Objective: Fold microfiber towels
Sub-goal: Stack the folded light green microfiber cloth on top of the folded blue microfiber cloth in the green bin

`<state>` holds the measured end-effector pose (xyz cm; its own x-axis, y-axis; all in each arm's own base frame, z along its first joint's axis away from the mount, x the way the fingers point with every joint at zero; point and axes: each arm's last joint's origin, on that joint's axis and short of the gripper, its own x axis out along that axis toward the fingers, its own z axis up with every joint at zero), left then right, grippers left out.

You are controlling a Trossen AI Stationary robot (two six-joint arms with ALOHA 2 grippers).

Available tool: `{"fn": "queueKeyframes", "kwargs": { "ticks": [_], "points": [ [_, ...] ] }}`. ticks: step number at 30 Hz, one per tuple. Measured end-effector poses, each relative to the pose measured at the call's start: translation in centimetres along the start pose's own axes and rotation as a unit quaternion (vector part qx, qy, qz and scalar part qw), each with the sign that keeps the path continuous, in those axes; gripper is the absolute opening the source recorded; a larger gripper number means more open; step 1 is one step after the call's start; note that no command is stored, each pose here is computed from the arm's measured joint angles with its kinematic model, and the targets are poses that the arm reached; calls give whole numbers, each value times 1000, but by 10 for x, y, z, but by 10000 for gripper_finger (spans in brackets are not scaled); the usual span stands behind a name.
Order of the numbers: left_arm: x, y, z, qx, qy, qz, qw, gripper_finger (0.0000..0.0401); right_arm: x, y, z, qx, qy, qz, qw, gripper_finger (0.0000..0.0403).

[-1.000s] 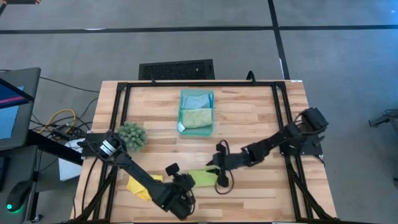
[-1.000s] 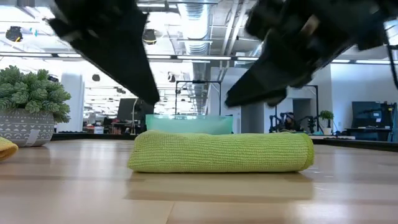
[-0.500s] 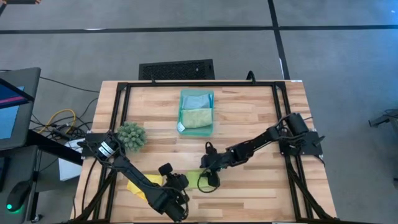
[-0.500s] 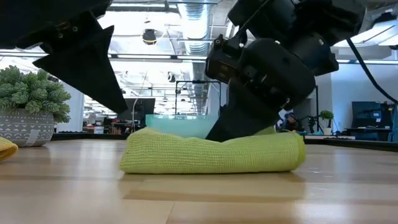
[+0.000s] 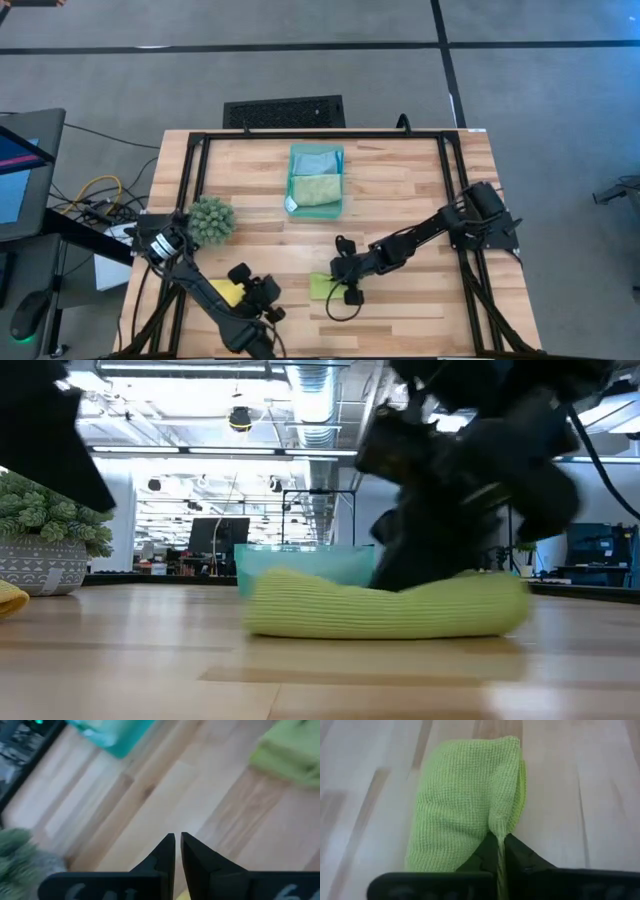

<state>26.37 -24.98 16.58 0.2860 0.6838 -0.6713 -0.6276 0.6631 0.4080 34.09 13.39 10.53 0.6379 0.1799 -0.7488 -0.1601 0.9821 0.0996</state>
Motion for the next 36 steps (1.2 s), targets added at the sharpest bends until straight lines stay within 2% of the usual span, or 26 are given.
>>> {"fn": "queueKeyframes", "kwargs": {
  "ticks": [3, 6, 11, 14, 17, 22, 27, 32, 36],
  "points": [
    [-7, 6, -7, -7, -7, 19, 1000, 22, -23, 3, 10, -4, -10, -6, 1000, 28],
    [-13, 12, -12, -17, -15, 37, 999, 22, -50, 7, 26, -19, -46, -31, 998, 12],
    [-18, 13, -15, -21, -25, 28, 999, 22, -77, 5, 36, -34, -69, -68, 995, 19],
    [-19, 14, -14, -22, -45, 24, 998, 22, -94, -5, 46, -42, -92, -83, 991, 18],
    [-20, 15, -12, -24, -56, 20, 998, 22, -110, -27, 55, -56, -106, -110, 987, 11],
    [-29, 25, -2, -34, -76, 0, 997, 22, -141, -92, 74, -42, -139, -148, 978, 15],
    [-44, 48, 9, -28, -166, -32, 985, 4, -160, -169, 87, -26, -142, -159, 977, 13],
    [-28, 91, 10, -64, -185, -24, 980, 1, -156, -248, 93, -8, -117, -140, 983, 15],
    [-5, 118, 3, -85, -205, -23, 975, 0, -137, -304, 91, 16, -90, -120, 989, 15]
  ]
}}
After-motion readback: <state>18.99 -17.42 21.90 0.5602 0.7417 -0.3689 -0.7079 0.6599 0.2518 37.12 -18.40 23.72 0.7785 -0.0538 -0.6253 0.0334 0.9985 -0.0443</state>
